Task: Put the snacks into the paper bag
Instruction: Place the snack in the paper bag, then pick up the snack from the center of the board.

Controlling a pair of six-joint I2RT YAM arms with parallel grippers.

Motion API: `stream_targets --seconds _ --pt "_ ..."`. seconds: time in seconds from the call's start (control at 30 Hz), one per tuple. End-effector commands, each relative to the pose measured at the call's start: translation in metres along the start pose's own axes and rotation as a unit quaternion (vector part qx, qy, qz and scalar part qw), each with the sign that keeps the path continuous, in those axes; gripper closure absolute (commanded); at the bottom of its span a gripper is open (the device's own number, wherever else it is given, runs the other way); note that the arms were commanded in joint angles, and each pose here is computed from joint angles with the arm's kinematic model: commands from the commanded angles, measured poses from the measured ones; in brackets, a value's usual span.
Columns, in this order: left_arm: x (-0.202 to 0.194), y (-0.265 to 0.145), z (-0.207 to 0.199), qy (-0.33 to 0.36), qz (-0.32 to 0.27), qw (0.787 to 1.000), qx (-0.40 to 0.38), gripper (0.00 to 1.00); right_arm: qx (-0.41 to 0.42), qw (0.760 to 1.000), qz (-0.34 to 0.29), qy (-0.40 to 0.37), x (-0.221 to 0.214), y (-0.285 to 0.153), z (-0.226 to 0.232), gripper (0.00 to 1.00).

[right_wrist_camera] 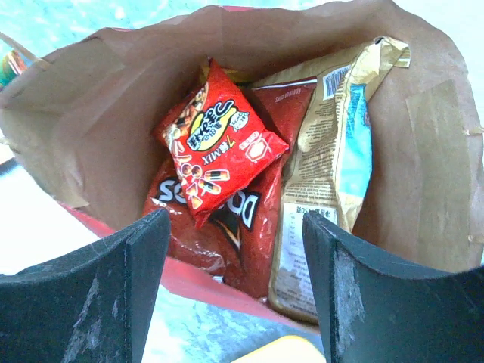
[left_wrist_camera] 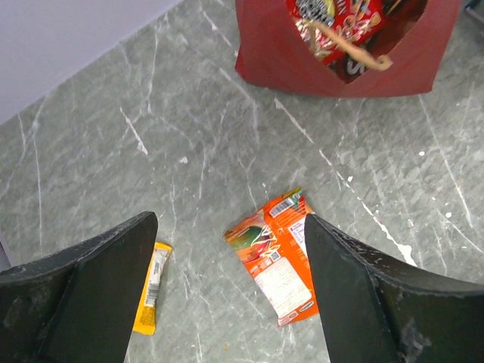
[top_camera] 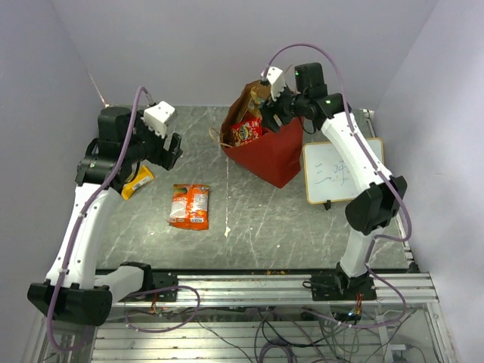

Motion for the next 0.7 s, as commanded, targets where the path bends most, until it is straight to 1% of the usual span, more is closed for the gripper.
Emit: stream_targets --seconds 0.0,0.17,0.3,0.5,0.67 --pt "-0.012 0.009 0.012 -0.022 0.046 0.998 0.035 0.11 -0.005 0.998 -0.063 0.018 0.016 -0.033 0.007 0.30" --pt "-0.048 0.021 0.030 -0.033 0.104 0.994 0.031 0.12 -0.004 0.996 -0.092 0.018 0.014 -0.059 0.024 0.30" --pt "-0.082 0.022 0.060 -0.057 0.139 0.987 0.049 0.13 0.012 0.994 -0.111 0.016 0.011 -0.076 0.040 0.30" --pt "-0.129 0.025 0.095 -0.066 0.197 0.975 0.078 0.13 0.048 0.990 -0.129 0.009 0.001 -0.084 0.058 0.27" --pt "-0.165 0.036 0.119 -0.065 0.255 0.962 0.076 0.12 0.080 0.987 -0.137 0.009 -0.004 -0.083 0.066 0.24"
Point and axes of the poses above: each gripper's point midway between its finger pads, its own y axis out along the fingers, its own z axis along the line the jaws close on, x = y × z, the point moved 9 cm from there along -y, back along the fingers, and after that the axes turned 2 degrees about -y, right-handed, at the moved point
